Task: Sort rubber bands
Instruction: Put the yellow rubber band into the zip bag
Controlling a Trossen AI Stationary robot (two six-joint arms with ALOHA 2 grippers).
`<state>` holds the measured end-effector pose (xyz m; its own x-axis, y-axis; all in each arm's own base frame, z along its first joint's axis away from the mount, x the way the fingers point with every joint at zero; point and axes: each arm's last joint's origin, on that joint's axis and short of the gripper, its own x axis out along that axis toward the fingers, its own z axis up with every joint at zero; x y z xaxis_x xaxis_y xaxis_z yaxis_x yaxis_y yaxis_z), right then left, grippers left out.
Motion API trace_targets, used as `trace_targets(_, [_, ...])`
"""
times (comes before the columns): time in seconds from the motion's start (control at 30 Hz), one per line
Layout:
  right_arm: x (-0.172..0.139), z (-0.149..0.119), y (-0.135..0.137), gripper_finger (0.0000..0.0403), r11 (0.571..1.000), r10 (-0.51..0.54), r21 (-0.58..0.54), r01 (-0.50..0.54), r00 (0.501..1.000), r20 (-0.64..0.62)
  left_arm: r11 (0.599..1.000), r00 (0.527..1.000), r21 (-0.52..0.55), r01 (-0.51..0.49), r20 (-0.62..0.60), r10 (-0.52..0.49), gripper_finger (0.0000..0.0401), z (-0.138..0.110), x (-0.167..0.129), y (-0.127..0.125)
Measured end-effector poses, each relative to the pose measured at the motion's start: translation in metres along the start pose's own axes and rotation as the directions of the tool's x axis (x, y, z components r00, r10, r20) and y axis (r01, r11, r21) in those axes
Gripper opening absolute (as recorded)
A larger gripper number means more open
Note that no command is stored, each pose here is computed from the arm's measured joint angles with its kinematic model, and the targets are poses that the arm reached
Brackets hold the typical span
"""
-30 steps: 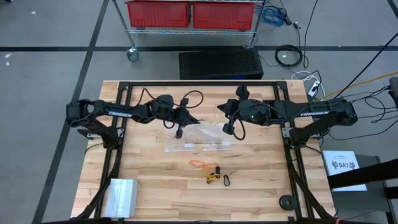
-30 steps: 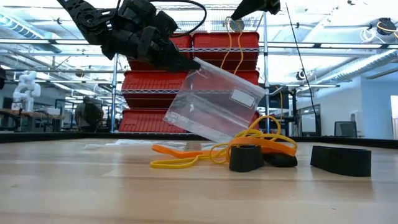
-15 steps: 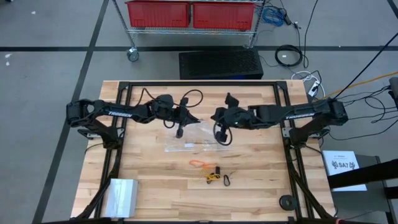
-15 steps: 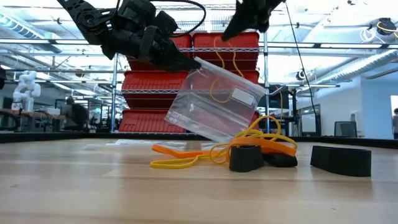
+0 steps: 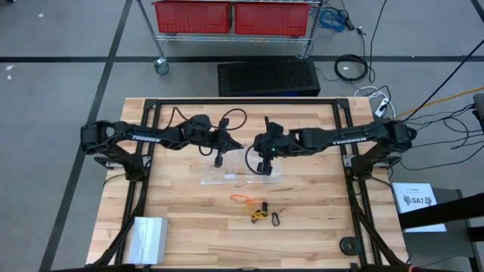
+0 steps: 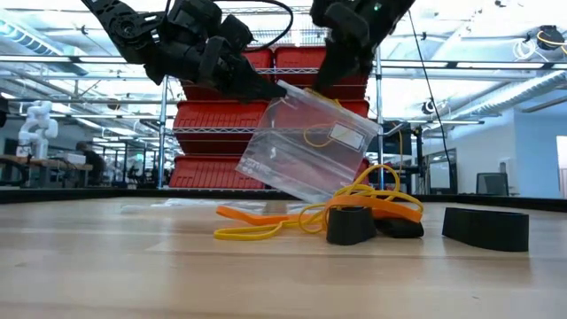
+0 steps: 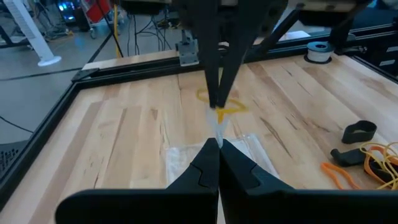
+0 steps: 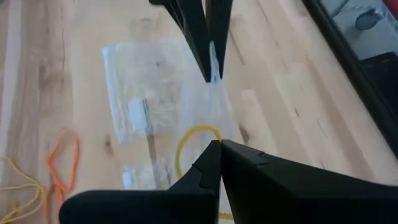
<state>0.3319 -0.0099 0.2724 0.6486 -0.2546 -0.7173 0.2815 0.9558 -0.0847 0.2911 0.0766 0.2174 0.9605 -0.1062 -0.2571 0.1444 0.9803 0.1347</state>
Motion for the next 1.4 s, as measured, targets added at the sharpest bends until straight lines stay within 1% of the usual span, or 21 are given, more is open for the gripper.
trace_targets(0.23, [0.004, -0.001, 0.000, 0.0000, 0.999, 0.039, 0.006, -0.039, 0.999, -0.018, 1.000, 1.000, 0.002, -0.001, 0.001, 0.001, 0.0000, 0.000, 0.000, 0.000])
trace_targets(0.47, [0.021, -0.003, -0.012, 0.0002, 0.999, 0.008, 0.031, -0.007, 0.999, -0.054, 1.000, 1.000, 0.020, 0.015, 0.005, -0.015, 0.0000, 0.001, 0.000, -0.001])
trace_targets(0.53, [0.026, -0.004, -0.013, 0.0012, 1.000, 0.008, 0.018, -0.006, 0.998, -0.069, 1.000, 1.000, 0.020, 0.017, 0.005, -0.017, 0.0000, 0.000, 0.000, -0.001])
trace_targets(0.6, [0.026, -0.005, -0.012, 0.0031, 1.000, 0.024, 0.010, -0.023, 0.997, -0.072, 1.000, 1.000, 0.020, 0.017, 0.005, -0.018, 0.0000, 0.000, 0.000, -0.001])
trace_targets(0.7, [0.019, -0.002, -0.013, 0.0069, 1.000, 0.028, 0.011, -0.027, 0.998, -0.049, 1.000, 1.000, 0.019, 0.019, 0.004, -0.019, 0.0000, 0.000, 0.000, -0.001])
trace_targets(0.83, [0.001, 0.004, -0.016, 0.0119, 0.999, 0.035, 0.023, -0.036, 0.999, 0.015, 1.000, 1.000, 0.020, 0.022, 0.005, -0.022, 0.0000, 0.000, 0.000, -0.002])
trace_targets(0.97, [-0.014, 0.009, -0.019, 0.0150, 0.999, 0.042, 0.028, -0.044, 0.997, 0.069, 1.000, 1.000, 0.019, 0.022, 0.005, -0.022, 0.0000, 0.000, 0.000, -0.002])
trace_targets(1.1, [-0.031, 0.011, -0.023, 0.0159, 0.999, 0.044, 0.017, -0.046, 0.994, 0.098, 1.000, 1.000, 0.019, 0.022, 0.005, -0.022, 0.0000, 0.000, 0.000, -0.001])
trace_targets(1.2, [-0.048, 0.005, -0.027, 0.0156, 0.999, 0.041, 0.009, -0.042, 0.997, 0.065, 1.000, 1.000, 0.017, 0.015, 0.003, -0.016, 0.0000, 0.000, 0.000, 0.000])
trace_targets(1.3, [-0.066, -0.010, -0.032, 0.0154, 0.999, 0.032, 0.021, -0.031, 0.999, -0.022, 1.000, 1.000, 0.004, 0.006, 0.002, -0.006, 0.0000, -0.001, -0.001, 0.003])
trace_targets(1.4, [-0.071, -0.037, -0.036, 0.0154, 0.998, 0.036, 0.063, -0.032, 0.998, -0.058, 1.000, 1.000, -0.012, -0.006, 0.000, 0.006, 0.0000, -0.002, -0.003, 0.006])
